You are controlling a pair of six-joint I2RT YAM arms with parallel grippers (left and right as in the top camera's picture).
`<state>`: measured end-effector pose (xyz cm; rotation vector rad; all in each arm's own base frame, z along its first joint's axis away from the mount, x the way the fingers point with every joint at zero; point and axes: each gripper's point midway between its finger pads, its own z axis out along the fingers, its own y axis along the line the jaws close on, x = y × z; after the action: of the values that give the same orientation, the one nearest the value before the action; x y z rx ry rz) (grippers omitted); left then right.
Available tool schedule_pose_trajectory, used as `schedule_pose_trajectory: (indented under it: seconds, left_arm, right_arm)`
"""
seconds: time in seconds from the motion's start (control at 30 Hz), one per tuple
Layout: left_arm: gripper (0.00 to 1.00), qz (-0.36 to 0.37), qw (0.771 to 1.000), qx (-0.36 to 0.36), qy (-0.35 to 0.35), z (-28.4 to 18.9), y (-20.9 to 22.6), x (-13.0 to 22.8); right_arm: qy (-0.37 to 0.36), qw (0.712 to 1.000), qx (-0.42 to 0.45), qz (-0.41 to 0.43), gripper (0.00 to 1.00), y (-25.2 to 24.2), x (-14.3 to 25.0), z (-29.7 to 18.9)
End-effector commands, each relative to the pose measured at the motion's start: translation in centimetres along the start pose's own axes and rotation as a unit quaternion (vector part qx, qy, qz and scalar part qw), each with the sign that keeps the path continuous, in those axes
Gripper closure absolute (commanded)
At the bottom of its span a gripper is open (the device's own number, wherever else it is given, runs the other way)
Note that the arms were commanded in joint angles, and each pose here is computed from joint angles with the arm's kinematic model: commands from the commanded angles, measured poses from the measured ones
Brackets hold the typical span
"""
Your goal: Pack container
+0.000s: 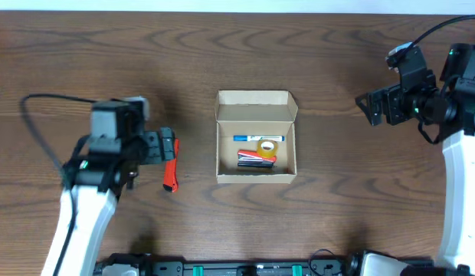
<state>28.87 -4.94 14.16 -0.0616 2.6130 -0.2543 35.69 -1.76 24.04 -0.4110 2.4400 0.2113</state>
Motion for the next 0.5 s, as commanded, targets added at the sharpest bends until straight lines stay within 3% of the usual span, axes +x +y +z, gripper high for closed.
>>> schedule_pose_trajectory:
  seconds: [0.0,0.2,0.47]
  left_arm:
    - [0.05,0.002,0.998,-0.021,0.065,2.4,0.4,1.4]
    - [0.05,-0.019,0.983,-0.038,0.176,3.4,0.6,3.2]
    - [0.05,-0.005,0.981,-0.036,0.192,3.1,0.2,2.1]
  right_arm:
    - [0.046,0.998,-0.02,0.047,0.01,-0.4,2.4,2.9]
    - [0.125,0.986,-0.027,0.11,0.01,-1.3,6.3,7.1]
    - [0.183,0.972,-0.047,0.143,0.01,-1.6,9.1,10.7]
